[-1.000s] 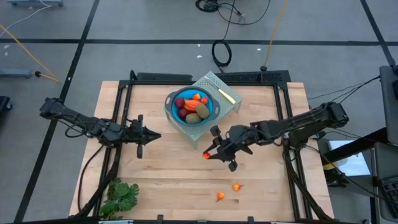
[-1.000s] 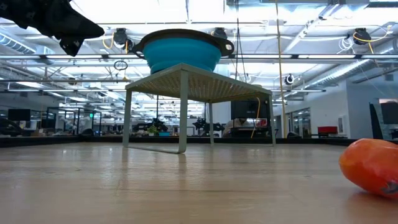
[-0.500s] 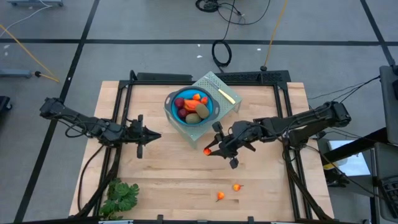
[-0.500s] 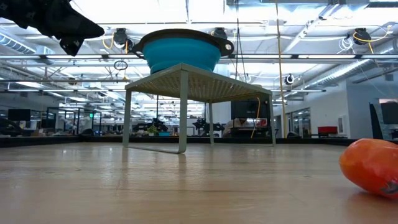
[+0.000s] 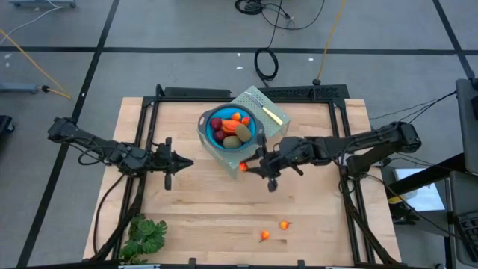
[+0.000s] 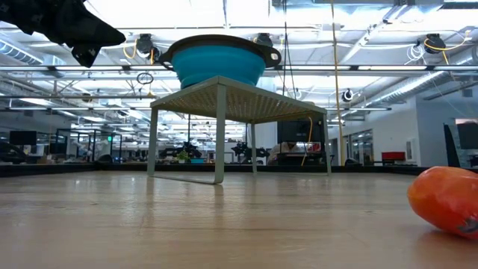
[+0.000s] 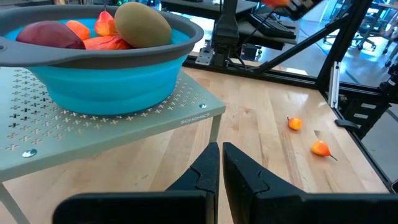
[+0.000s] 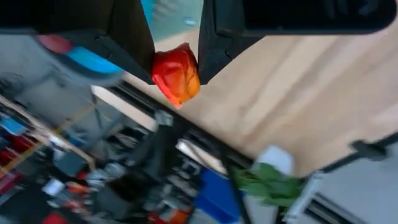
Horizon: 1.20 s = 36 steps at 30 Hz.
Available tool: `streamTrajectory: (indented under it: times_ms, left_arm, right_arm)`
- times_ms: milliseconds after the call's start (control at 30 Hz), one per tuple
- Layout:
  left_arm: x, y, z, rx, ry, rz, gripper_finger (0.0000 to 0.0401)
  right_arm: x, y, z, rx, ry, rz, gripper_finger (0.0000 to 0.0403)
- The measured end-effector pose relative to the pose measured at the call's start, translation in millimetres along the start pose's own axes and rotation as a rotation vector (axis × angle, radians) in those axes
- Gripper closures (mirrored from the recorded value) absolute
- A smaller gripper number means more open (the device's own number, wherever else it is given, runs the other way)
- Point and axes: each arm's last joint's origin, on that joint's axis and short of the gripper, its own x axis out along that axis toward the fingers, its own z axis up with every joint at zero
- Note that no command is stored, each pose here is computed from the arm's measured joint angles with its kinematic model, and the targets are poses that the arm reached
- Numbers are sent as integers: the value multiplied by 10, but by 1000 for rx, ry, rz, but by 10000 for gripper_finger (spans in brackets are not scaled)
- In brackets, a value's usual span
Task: Pick & Place Fruit
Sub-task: Put the peach into the collapsible colander on the shelf
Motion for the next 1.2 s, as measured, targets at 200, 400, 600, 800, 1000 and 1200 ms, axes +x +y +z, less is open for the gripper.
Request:
streamTrajectory:
  times_ms: [200, 400, 600, 800, 1000, 1200]
  left_arm:
    - [0, 0, 0, 0, -1, 2, 382]
    - [0, 1, 0, 0, -1, 4, 382]
    - [0, 1, 0, 8, -2, 4, 382]
    - [0, 1, 1, 16, -2, 4, 382]
    - [0, 1, 1, 17, -2, 4, 382]
    - [0, 1, 1, 18, -2, 4, 382]
  right_arm:
    - [-26, -267, -31, 23, 22, -100, 300]
    - [-100, -604, -20, 93, 12, -199, 300]
    - [-194, -924, -72, 153, 13, -298, 300]
    - [-276, -1159, -184, 251, 3, -334, 300]
    - [-340, -1309, -289, 402, -20, -339, 300]
    - [-373, -1375, -341, 477, -25, -348, 300]
